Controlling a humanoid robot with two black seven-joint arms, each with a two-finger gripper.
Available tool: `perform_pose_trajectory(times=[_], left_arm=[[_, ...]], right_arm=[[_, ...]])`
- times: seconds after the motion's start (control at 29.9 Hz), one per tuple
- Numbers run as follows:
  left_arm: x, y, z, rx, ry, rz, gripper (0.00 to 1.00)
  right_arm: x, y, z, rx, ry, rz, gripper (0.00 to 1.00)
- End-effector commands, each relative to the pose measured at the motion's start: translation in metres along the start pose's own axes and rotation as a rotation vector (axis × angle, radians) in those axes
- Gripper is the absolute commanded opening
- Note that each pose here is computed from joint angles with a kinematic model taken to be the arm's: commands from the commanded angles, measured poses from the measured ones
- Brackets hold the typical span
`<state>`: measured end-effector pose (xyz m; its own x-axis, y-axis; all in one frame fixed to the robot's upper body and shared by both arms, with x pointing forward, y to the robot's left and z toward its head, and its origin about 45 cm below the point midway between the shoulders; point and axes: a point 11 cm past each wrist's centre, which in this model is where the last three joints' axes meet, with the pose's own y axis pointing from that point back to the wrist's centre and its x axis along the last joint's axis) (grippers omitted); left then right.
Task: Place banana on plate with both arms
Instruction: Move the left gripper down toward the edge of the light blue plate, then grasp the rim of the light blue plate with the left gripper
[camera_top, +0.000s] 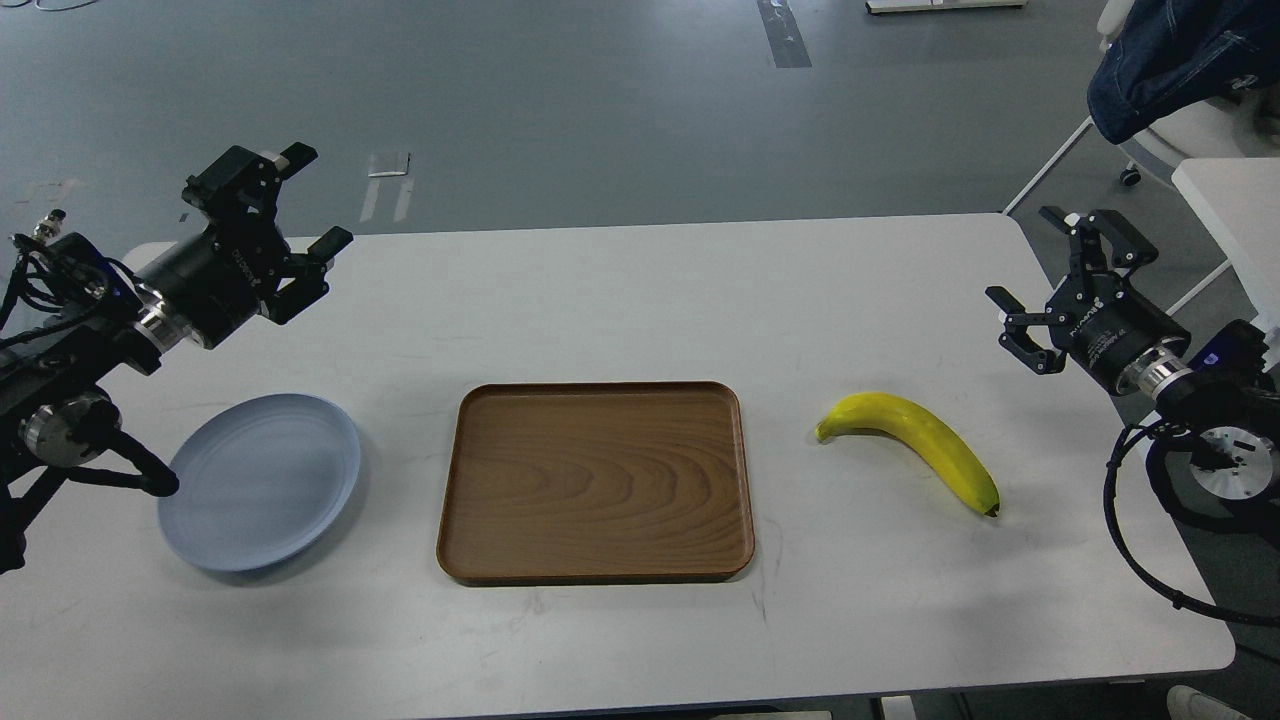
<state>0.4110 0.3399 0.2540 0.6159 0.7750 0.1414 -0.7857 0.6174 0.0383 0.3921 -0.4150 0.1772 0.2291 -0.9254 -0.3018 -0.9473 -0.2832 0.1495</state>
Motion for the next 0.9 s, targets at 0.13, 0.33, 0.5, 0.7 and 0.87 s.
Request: perform_pose_trajectory(times=[0.13,0.33,0.5,0.7,0.87], left_arm=[[-0.018,0.029,0.023,0.186,-0.486,-0.268,1.00],[-0.004,0.065,-0.003,0.447,-0.846,-0.414,1.00],[0.022,0.099,-0.031,0.605,-1.036,-0.416,1.00],[0.058,0.145,-0.070,0.786,-1.027,-0.344,1.00],[0.072,0.165,-0.086,0.859,-0.959,-0.273,0.99]], right_arm=[[-0.002,-0.001,-0.001,0.002,0.000,-0.005,1.00],[-0.004,-0.002,0.001,0.000,-0.005,-0.011,1.00],[-0.006,-0.004,-0.001,0.004,-0.005,-0.016,1.00],[-0.004,-0.003,-0.003,0.006,-0.002,-0.013,1.00],[-0.003,-0.002,-0.004,0.007,0.001,-0.010,1.00]])
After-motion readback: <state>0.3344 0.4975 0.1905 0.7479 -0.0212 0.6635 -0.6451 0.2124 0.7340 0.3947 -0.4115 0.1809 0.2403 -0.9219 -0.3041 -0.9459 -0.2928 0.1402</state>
